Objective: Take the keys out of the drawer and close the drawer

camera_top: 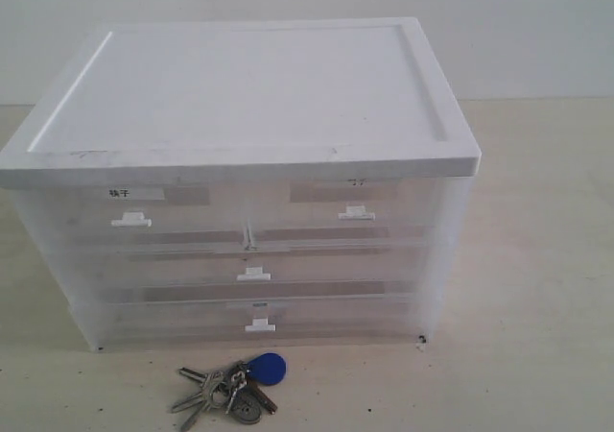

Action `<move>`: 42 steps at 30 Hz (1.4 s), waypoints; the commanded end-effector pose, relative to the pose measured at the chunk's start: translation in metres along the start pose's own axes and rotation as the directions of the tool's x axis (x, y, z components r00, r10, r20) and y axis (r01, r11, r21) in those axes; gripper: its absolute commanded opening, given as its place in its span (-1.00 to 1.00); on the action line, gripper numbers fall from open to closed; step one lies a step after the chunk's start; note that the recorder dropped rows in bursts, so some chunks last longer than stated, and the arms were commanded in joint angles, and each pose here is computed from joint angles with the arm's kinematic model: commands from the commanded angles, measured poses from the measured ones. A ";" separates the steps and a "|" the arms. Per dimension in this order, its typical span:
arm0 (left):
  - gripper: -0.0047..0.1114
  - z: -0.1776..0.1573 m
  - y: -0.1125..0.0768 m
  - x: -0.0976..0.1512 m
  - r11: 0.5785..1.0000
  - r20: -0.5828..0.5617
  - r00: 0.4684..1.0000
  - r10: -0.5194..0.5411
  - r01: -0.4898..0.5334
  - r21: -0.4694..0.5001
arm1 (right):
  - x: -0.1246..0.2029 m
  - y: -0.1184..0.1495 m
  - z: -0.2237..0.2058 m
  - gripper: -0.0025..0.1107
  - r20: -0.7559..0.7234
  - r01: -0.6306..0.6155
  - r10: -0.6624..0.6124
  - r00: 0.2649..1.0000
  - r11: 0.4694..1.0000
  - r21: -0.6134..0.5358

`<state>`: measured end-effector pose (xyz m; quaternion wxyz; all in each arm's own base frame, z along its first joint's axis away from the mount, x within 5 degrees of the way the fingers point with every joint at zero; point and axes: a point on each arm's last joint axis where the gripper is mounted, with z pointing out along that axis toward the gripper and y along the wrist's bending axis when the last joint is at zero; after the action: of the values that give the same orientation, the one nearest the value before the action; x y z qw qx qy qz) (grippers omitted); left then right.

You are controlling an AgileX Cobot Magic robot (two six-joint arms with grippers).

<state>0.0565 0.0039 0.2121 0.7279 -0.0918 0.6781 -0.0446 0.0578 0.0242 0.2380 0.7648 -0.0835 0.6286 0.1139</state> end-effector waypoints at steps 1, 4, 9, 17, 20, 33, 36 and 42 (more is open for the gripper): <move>-0.83 0.000 0.001 0.004 0.998 -0.028 0.998 0.054 -0.055 -0.013 | 0.000 0.000 0.000 -0.96 0.002 -0.001 0.001 1.000 1.000 0.000; -0.83 0.000 0.002 0.004 0.996 -0.028 0.995 0.092 -0.093 -0.014 | 0.000 0.000 0.000 -0.96 0.002 -0.001 0.001 1.000 1.000 0.000; -0.83 0.000 0.002 0.003 0.990 -0.029 0.989 0.143 -0.143 -0.014 | 0.000 0.001 0.000 -0.96 0.008 -0.001 0.001 1.000 1.000 -0.010; -0.83 -0.002 0.005 0.018 0.934 -0.189 0.916 0.354 -0.358 0.016 | 0.000 0.001 0.000 -0.96 0.010 -0.001 0.001 1.000 1.000 -0.014; -0.83 -0.004 0.006 0.024 0.937 -0.259 0.903 0.342 -0.348 0.027 | 0.000 0.001 0.000 -0.96 0.009 -0.001 0.001 1.000 1.000 -0.013; -0.83 -0.004 0.006 0.024 0.955 -0.262 0.920 0.290 -0.298 0.011 | 0.000 0.001 0.000 -0.96 0.009 -0.001 0.001 1.000 1.000 -0.013; -0.83 -0.004 0.006 0.024 0.955 -0.262 0.920 0.290 -0.298 0.011 | 0.000 0.001 0.000 -0.96 0.009 -0.001 0.001 1.000 1.000 -0.013; -0.83 -0.004 0.006 0.024 0.955 -0.262 0.920 0.290 -0.298 0.011 | 0.000 0.001 0.000 -0.96 0.009 -0.001 0.001 1.000 1.000 -0.013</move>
<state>0.0546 0.0050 0.1884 0.6304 0.0129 0.7734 0.0652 0.0574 0.0254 0.2386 0.7664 -0.0882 0.6251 0.1184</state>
